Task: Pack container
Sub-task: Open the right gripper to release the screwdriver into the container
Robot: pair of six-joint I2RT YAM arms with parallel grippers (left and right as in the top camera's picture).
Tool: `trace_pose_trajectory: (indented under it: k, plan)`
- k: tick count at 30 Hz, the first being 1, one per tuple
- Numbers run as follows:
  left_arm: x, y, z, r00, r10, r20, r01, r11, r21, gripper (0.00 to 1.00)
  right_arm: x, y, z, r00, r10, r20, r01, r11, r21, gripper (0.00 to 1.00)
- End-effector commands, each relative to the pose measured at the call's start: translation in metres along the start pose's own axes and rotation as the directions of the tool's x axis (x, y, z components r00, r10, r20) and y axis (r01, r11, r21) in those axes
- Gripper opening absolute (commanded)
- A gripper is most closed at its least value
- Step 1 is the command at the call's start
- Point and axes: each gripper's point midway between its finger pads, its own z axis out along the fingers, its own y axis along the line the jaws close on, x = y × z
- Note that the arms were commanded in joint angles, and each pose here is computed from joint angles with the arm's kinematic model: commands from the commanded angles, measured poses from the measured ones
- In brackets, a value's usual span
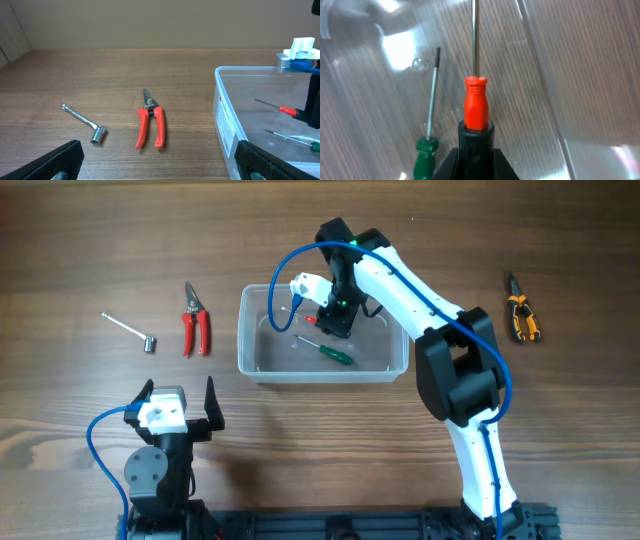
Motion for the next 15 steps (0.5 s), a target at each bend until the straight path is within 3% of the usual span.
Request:
trace_pose_trajectory:
  k: [1,5,15]
  plan:
    - [-0.001,-0.001,0.000,1.000,0.021,0.009,-0.021,1.000,0.006,1.00,0.018,0.008,0.020,0.998,0.012,-0.068,-0.015,0.999,-0.041,0.40]
    - [-0.001,-0.001,0.000,1.000,0.021,0.009,-0.021,1.000,0.006,1.00,0.020,0.010,0.020,0.995,0.067,-0.079,-0.071,0.996,-0.045,0.41]
    - [-0.001,-0.001,0.000,1.000,0.021,0.009,-0.021,1.000,0.006,1.00,0.015,0.036,-0.008,0.993,0.087,-0.074,-0.097,0.985,-0.144,0.32]
